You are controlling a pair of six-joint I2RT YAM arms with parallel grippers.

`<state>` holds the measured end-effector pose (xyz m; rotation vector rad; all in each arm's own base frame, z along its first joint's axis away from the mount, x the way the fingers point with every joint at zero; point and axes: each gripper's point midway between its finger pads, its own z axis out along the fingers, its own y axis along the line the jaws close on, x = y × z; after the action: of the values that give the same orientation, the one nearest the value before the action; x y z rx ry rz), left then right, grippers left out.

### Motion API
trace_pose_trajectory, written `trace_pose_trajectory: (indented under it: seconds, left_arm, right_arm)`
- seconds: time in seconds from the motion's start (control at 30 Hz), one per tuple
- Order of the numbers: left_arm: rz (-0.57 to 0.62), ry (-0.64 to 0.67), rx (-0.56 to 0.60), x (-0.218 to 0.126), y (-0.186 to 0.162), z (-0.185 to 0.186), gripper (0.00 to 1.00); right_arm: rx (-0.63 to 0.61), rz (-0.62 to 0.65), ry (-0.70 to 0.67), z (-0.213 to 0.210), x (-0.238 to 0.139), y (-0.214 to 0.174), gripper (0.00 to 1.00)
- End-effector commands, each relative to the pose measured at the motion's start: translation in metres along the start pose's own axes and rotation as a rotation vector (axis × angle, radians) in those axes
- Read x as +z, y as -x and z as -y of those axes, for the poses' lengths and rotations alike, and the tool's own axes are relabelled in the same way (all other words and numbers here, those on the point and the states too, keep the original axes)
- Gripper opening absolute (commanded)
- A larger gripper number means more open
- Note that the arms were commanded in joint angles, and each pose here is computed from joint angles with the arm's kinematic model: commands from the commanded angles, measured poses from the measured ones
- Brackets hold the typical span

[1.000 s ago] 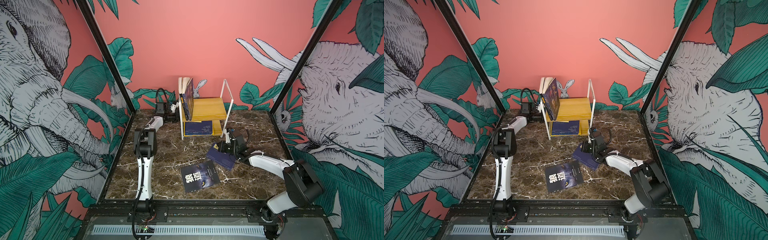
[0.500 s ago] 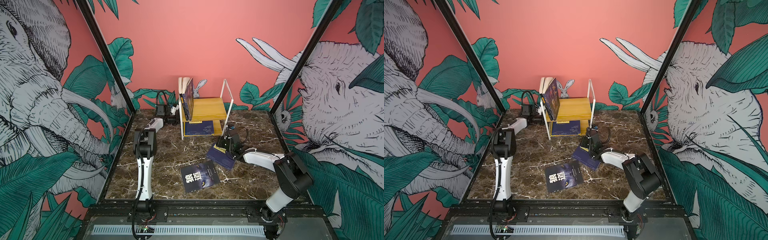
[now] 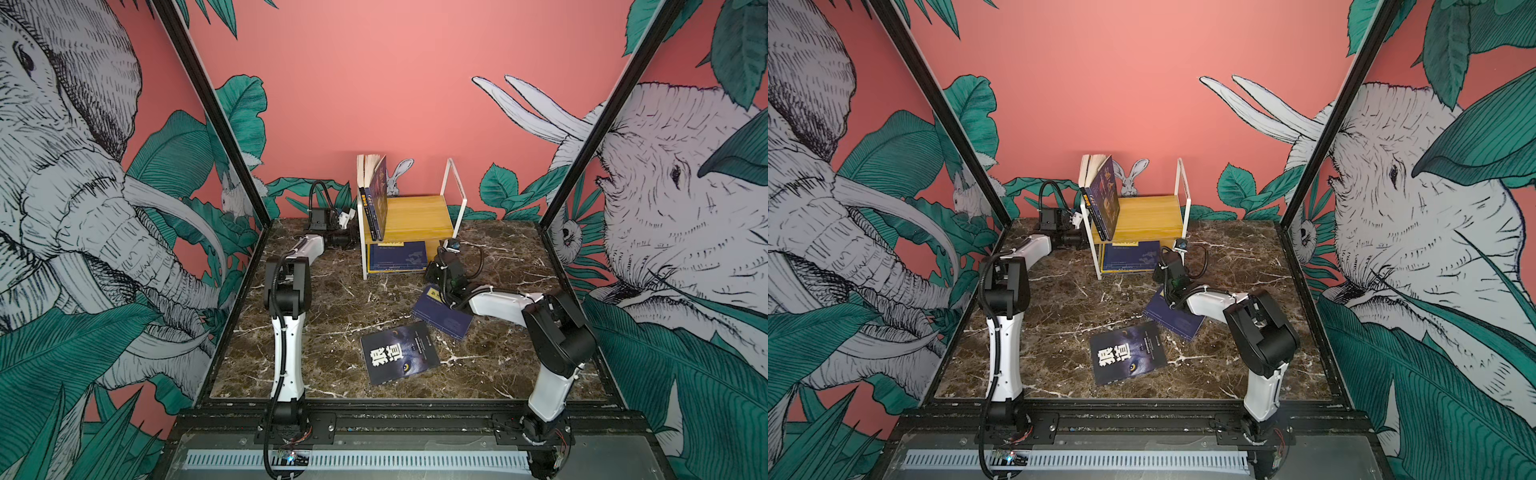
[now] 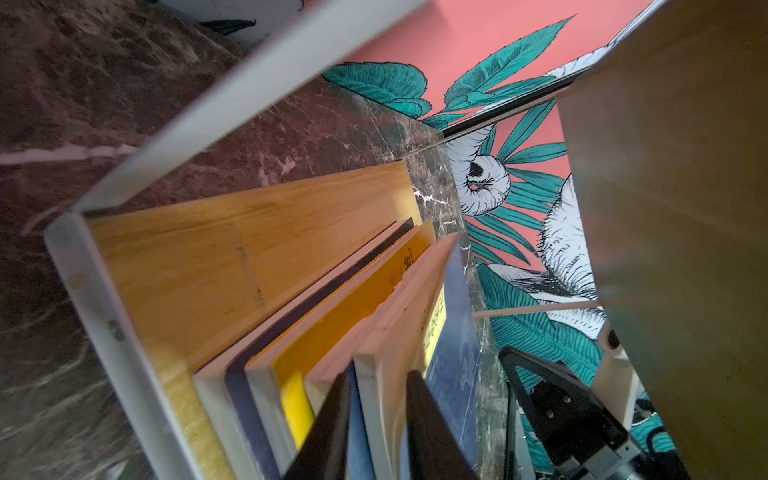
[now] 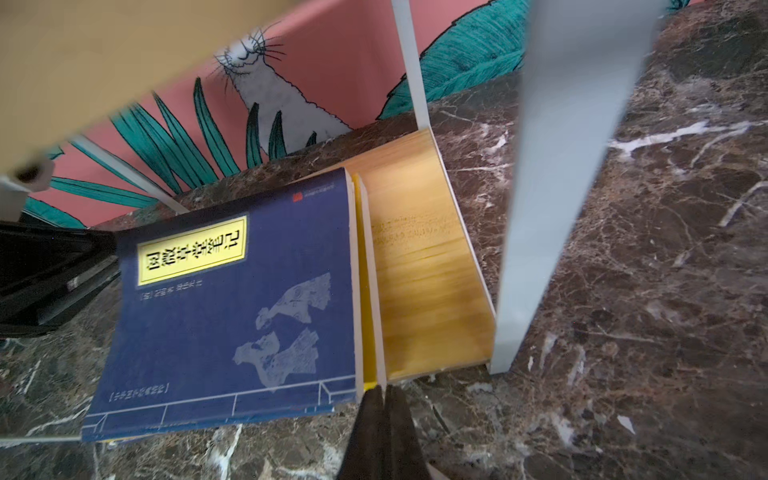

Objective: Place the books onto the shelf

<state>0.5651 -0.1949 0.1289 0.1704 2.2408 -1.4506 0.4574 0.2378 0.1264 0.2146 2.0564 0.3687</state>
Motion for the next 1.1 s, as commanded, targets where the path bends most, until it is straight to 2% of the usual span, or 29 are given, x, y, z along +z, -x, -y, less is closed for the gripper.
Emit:
trace_pose_trajectory:
  seconds: [0.0, 0.3, 0.37, 0.47, 0.6, 0.9, 1.07]
  left_arm:
    - [0.044, 0.005, 0.053, -0.027, 0.016, 0.044, 0.38]
    - [0.026, 0.033, 0.018, -0.026, 0.003, 0.036, 0.53]
    - [0.022, 0.042, 0.015, -0.025, 0.001, 0.033, 0.6]
    - [0.013, 0.058, 0.01, -0.023, -0.002, 0.028, 0.65]
    - [0.003, 0.064, 0.005, -0.02, -0.006, 0.025, 0.66]
    - [-0.024, 0.038, -0.008, -0.012, -0.014, 0.023, 0.63]
    - [-0.028, 0.036, -0.021, -0.011, -0.016, 0.023, 0.6]
  right_arm:
    - [-0.004, 0.066, 0.006, -0.01, 0.006, 0.021, 0.0]
    - [-0.005, 0.014, 0.086, -0.022, 0.025, 0.015, 0.0]
    - [-0.004, 0.009, 0.069, -0.018, 0.029, 0.014, 0.0]
    - [0.008, 0.009, -0.011, -0.003, 0.03, 0.014, 0.0]
    - [0.03, 0.012, -0.073, 0.01, 0.032, 0.013, 0.0]
    - [0.033, -0.054, 0.046, -0.014, 0.047, 0.005, 0.0]
    - [0.058, -0.067, 0.042, -0.013, 0.049, 0.0, 0.0]
